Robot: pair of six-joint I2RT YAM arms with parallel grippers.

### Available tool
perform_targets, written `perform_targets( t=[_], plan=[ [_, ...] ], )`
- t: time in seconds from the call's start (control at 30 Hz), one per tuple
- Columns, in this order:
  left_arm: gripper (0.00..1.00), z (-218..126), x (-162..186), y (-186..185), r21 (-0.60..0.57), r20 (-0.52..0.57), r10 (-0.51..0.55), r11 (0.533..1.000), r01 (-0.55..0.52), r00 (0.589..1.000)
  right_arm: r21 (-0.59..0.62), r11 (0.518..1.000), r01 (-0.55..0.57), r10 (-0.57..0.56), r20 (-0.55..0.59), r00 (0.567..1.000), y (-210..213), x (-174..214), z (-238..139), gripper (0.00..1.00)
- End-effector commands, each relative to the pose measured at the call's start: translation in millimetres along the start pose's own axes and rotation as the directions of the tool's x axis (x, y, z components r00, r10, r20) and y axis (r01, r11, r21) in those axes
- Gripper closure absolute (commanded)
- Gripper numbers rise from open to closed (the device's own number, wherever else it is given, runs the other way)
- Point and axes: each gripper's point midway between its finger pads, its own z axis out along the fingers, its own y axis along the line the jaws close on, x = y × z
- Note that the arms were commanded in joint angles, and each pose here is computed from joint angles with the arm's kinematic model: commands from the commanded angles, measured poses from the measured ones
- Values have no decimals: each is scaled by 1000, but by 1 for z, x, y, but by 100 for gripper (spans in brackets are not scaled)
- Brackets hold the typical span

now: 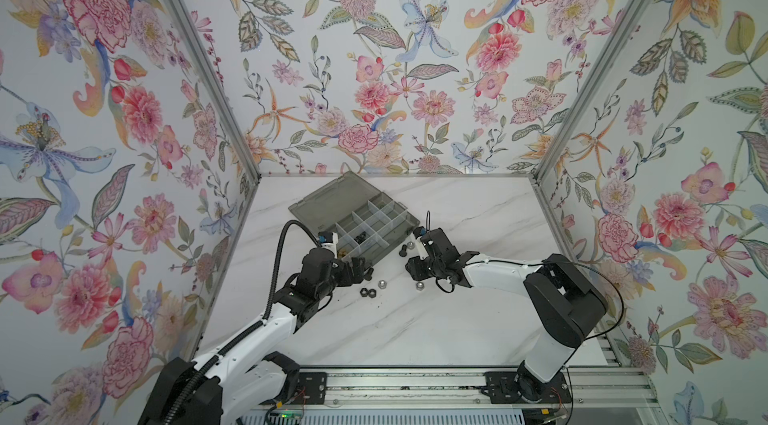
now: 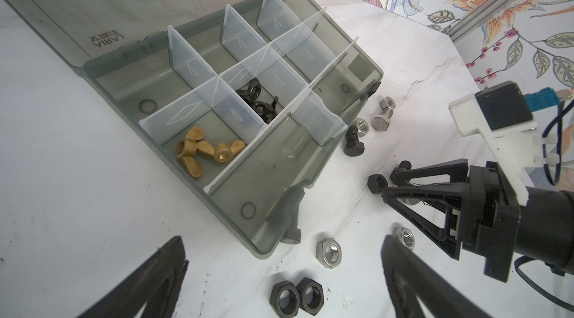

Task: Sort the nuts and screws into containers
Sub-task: 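Raise the left gripper away while right gripper moves over a black hex nut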

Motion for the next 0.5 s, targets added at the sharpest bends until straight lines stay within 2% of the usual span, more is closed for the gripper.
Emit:
perform_targets(
  t=[0.0,0.47],
  plan=[
    [1,-1,4,0,7,-11,-10,1000,11,1000,25,1000,4,-3,-18,1000,-1,2,7,52],
    [1,3,4,-1,13,-17,-10,1000,10,1000,80,996,36,-31,-58,998,-9,10,19,55]
  ],
)
